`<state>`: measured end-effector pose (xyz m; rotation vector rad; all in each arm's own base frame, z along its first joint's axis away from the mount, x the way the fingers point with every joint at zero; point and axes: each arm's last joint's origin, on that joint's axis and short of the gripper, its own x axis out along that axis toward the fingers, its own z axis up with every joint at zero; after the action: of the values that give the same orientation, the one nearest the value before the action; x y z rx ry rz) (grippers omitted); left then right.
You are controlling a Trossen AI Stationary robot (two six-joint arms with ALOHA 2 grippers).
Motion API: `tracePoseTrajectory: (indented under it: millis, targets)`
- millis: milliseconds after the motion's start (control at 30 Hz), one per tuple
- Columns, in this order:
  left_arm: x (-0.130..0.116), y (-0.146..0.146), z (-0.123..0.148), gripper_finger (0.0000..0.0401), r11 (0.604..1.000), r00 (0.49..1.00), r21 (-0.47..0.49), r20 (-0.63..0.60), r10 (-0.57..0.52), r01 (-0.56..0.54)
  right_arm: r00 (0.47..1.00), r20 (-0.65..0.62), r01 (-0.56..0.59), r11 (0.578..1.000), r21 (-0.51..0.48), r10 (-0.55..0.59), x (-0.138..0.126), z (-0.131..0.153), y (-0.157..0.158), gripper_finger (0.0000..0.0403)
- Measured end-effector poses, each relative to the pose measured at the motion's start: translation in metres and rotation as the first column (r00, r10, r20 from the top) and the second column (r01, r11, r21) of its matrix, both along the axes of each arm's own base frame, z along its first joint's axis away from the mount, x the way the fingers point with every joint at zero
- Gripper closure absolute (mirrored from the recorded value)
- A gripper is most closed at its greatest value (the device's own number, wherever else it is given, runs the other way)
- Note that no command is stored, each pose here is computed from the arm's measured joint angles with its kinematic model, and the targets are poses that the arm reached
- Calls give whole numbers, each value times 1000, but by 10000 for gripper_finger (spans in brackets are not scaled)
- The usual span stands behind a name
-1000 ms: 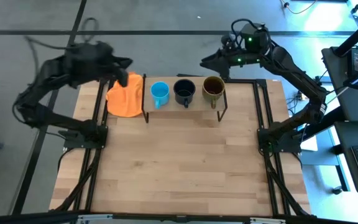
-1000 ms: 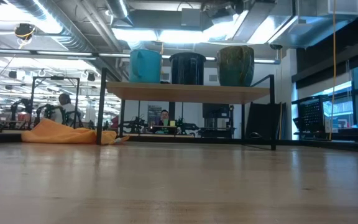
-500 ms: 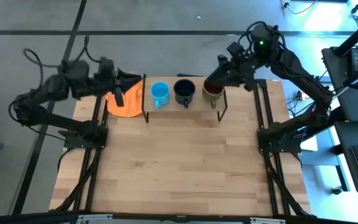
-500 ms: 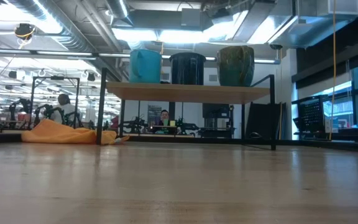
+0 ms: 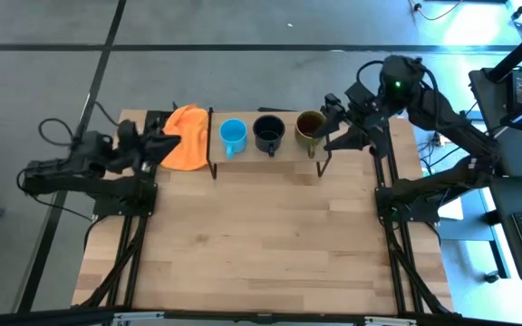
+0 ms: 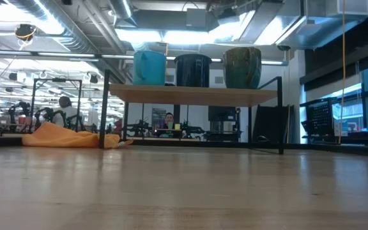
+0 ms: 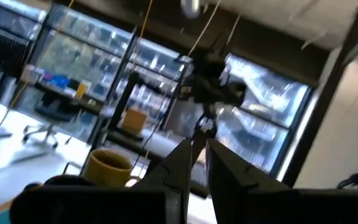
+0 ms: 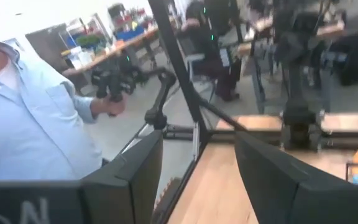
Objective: Stack small to large cups/mugs on shelf
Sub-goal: Return to Home Position
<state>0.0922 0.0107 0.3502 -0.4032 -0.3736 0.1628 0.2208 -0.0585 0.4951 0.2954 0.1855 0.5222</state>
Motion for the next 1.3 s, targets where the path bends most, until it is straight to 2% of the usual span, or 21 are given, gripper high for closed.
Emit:
tracePoseTrajectory:
  millis: [100, 267, 400, 600, 900, 1133, 1300]
  targets:
    - [-14, -1, -19, 359, 1000, 997, 5, 72, -1, 0, 997, 69, 24, 1000, 12, -25, -5, -14, 3, 201]
    - [-26, -1, -47, 359, 1000, 994, 4, 106, 6, -6, 976, 205, 62, 995, 73, -76, -25, -49, 9, 201]
    - [-28, 0, -70, 359, 999, 995, -13, 90, 53, -52, 942, 303, 115, 986, 123, -147, -46, -80, 16, 201]
    - [-24, 1, -95, 359, 995, 993, -35, 72, 93, -91, 884, 417, 166, 975, 147, -213, -74, -124, 24, 201]
    - [-17, 3, -114, 359, 986, 992, -123, -64, 104, -112, 863, 414, 246, 957, 155, -289, -98, -183, 30, 201]
    - [-16, 4, -123, 359, 975, 978, -146, -150, 144, -166, 798, 466, 325, 924, 201, -382, -114, -232, 33, 201]
    - [-16, 6, -127, 359, 957, 961, -169, -186, 204, -235, 755, 495, 368, 903, 223, -430, -122, -256, 34, 201]
